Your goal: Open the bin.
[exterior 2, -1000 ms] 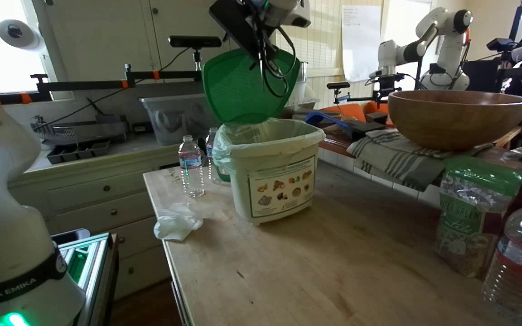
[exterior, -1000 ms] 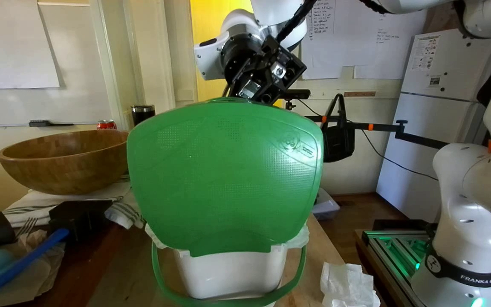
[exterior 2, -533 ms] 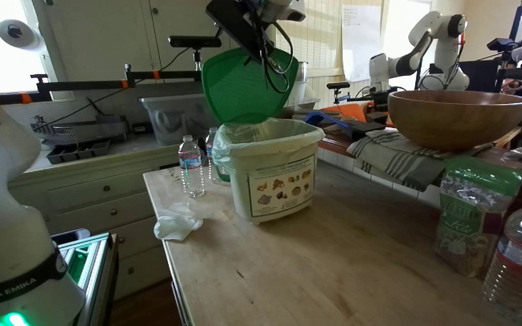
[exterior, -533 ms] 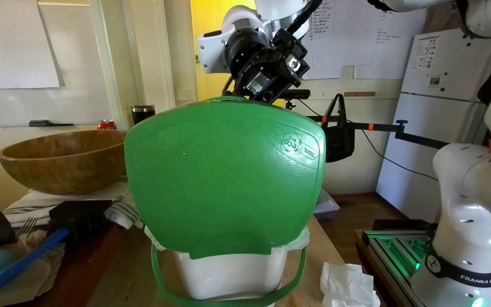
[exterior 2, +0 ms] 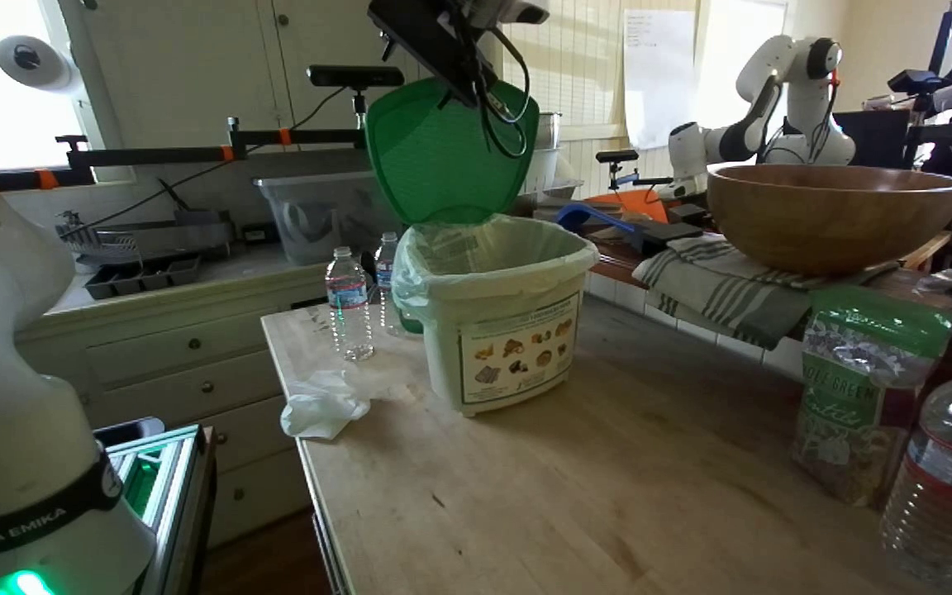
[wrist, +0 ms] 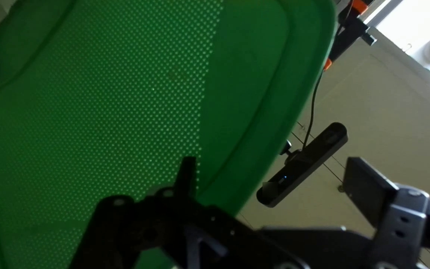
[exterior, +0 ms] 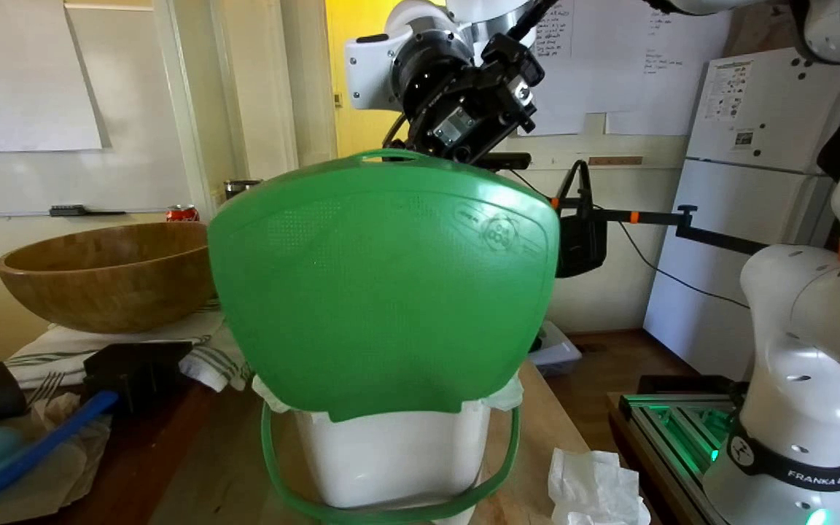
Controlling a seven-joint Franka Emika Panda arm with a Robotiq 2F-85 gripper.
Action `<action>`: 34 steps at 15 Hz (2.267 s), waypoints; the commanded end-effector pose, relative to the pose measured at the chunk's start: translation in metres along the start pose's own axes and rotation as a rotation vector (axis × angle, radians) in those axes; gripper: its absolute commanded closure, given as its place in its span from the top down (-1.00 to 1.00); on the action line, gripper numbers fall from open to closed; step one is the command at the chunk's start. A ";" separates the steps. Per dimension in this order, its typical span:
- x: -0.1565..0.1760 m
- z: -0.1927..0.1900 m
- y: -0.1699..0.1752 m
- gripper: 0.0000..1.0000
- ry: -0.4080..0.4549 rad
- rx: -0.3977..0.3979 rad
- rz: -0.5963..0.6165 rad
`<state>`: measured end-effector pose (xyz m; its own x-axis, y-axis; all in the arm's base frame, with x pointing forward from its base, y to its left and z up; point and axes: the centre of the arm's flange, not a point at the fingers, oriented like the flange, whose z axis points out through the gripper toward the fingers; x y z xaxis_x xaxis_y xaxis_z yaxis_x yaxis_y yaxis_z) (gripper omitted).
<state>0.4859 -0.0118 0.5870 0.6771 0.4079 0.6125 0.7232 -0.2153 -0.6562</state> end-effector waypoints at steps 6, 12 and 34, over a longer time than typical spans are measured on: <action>-0.004 -0.004 -0.010 1.00 0.026 0.008 -0.017; -0.014 -0.020 -0.007 1.00 0.104 -0.040 0.061; -0.086 -0.108 0.009 1.00 0.414 -0.390 0.522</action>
<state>0.4647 -0.1319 0.5810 0.8751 -0.1319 0.4657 0.3063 -0.5941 -0.7438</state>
